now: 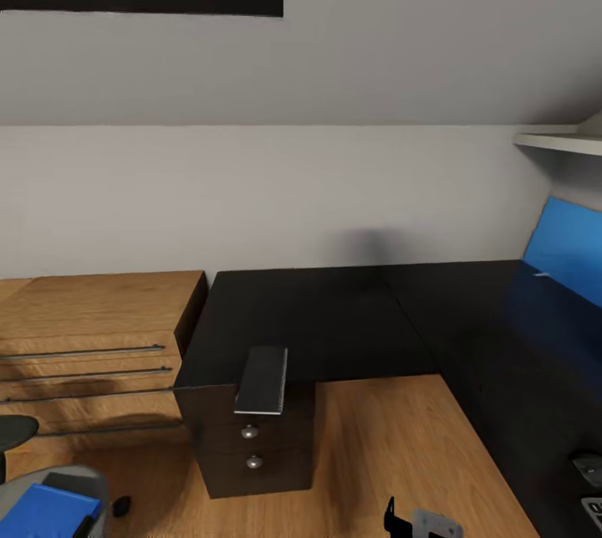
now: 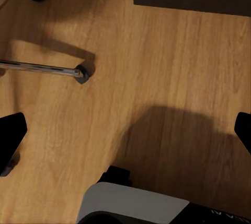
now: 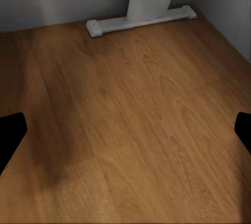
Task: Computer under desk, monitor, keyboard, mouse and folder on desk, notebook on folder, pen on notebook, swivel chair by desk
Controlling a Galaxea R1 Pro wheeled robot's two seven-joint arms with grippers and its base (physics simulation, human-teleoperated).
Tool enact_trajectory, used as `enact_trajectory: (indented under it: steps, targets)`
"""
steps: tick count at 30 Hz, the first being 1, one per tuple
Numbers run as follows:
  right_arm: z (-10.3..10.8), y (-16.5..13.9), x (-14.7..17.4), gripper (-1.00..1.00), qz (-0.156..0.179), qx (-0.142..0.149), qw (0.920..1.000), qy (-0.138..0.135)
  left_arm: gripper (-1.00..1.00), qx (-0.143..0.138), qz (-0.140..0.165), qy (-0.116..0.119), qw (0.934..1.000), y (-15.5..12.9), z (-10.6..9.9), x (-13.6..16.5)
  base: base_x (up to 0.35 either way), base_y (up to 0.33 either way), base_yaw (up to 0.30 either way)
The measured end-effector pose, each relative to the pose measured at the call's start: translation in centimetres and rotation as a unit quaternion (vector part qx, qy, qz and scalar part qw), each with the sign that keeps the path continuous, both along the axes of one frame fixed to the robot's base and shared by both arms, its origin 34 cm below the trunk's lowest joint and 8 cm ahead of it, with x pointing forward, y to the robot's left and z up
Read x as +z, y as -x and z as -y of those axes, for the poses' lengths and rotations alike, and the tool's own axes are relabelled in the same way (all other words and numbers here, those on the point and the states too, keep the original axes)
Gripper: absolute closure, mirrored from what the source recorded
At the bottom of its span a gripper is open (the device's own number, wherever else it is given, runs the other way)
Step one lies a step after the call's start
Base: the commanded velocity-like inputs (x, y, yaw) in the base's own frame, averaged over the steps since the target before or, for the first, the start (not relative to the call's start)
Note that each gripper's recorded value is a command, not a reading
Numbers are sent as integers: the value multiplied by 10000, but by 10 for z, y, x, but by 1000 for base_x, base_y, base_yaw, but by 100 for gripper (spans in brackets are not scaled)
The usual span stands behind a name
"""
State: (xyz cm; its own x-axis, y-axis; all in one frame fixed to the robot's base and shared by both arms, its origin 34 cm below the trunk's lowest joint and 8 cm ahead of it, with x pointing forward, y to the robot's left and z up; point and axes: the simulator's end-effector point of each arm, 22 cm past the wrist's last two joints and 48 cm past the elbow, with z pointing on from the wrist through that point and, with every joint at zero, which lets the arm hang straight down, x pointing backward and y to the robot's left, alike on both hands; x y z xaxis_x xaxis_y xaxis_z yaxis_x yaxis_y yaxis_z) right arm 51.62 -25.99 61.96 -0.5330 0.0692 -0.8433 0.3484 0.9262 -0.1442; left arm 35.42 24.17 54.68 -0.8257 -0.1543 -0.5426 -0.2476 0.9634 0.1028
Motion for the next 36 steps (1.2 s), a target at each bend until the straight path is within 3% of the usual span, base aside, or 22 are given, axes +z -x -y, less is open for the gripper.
enact_trajectory:
  steps: [10, 22, 36]
  targets:
    - [5, 7, -8, -100, -96, 56, 9999, 36, -100, -44, -151, -15, 9999, 12, 0, -7, 0, 0, 163]
    - [-9, 12, -20, -100, -218, 348, 9991, -142, -100, -160, -227, 156, 9995, 18, 8, -12, -6, 0, 197]
    - [-9, 14, -23, -100, -270, 364, 9989, -151, -100, -142, -276, 156, 9994, 21, 7, -14, -167, 0, 218]
